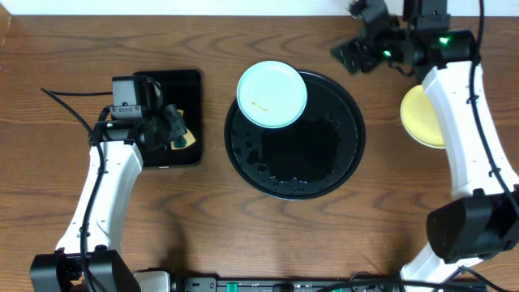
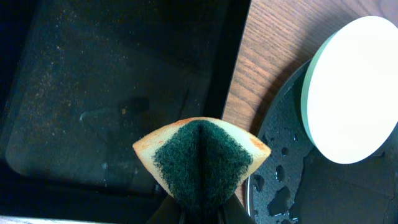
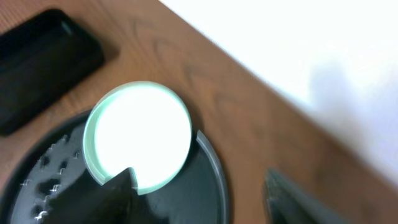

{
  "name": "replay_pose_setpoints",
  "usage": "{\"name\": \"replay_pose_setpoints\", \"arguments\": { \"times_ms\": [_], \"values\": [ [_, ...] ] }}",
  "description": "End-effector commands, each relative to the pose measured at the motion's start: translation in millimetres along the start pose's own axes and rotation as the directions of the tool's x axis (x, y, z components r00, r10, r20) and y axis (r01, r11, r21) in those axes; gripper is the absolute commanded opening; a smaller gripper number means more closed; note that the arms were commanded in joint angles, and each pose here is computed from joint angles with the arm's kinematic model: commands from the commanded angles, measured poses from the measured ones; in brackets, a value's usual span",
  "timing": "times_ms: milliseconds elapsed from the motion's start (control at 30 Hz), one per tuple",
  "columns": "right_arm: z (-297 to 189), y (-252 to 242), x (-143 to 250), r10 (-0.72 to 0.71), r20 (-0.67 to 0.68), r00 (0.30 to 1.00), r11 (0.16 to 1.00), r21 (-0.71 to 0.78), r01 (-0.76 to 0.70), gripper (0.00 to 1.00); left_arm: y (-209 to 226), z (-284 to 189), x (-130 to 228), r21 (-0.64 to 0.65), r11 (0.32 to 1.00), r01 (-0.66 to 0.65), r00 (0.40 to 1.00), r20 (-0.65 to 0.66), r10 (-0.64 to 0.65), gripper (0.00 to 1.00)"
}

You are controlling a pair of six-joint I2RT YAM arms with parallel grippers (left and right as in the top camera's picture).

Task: Clean dirty plates on tray and stack at the side
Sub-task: 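Reach the right gripper to the rim of the remaining light-green plate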

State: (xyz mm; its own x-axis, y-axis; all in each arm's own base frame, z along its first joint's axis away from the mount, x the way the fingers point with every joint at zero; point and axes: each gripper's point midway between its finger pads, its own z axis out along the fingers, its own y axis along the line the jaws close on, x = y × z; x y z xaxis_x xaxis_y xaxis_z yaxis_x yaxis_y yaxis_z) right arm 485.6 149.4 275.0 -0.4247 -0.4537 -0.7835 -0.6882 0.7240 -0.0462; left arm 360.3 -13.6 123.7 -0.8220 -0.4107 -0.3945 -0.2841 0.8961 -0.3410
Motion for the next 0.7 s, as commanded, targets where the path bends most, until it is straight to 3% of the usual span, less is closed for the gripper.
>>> {"name": "replay_pose_setpoints", "arguments": {
  "times_ms": [0, 100, 167, 267, 300, 467, 667],
  "values": [
    [24.3, 15.9, -6.5, -0.213, -0.010, 0.977, 0.976, 0.033, 0.213, 0.61, 3.2, 0.4, 0.8, -0.014, 1.000, -0.009, 1.000, -0.004, 0.009, 0.08],
    [42.8, 33.1, -6.9, -0.242, 0.018, 0.970, 0.970, 0.007, 0.242, 0.72, 3.3, 0.4, 1.1, -0.014, 1.000, -0.009, 1.000, -0.005, 0.009, 0.08],
    [54.5, 42.5, -2.5, -0.249, 0.030, 0.968, 0.968, -0.006, 0.250, 0.73, 3.3, 0.4, 1.1, -0.014, 1.000, -0.009, 1.000, -0.005, 0.009, 0.08],
    [73.2, 47.3, 4.4, -0.264, 0.066, 0.962, 0.964, 0.006, 0.265, 0.55, 3.3, 0.4, 1.1, -0.014, 1.000, -0.009, 1.000, -0.005, 0.009, 0.08],
    [80.8, 47.2, 9.3, -0.268, 0.074, 0.960, 0.963, 0.009, 0.268, 0.55, 3.3, 0.4, 1.0, -0.014, 1.000, -0.009, 1.000, -0.005, 0.009, 0.08],
    [127.4, 45.3, 47.9, -0.255, 0.037, 0.966, 0.967, -0.018, 0.256, 0.76, 3.8, 0.4, 2.2, -0.016, 1.000, -0.008, 1.000, -0.010, 0.008, 0.08],
    [187.8, 41.7, 97.2, -0.236, -0.014, 0.972, 0.970, -0.052, 0.235, 0.75, 5.5, 1.5, 5.9, -0.021, 1.000, -0.005, 1.000, -0.022, 0.005, 0.08]
  ]
}}
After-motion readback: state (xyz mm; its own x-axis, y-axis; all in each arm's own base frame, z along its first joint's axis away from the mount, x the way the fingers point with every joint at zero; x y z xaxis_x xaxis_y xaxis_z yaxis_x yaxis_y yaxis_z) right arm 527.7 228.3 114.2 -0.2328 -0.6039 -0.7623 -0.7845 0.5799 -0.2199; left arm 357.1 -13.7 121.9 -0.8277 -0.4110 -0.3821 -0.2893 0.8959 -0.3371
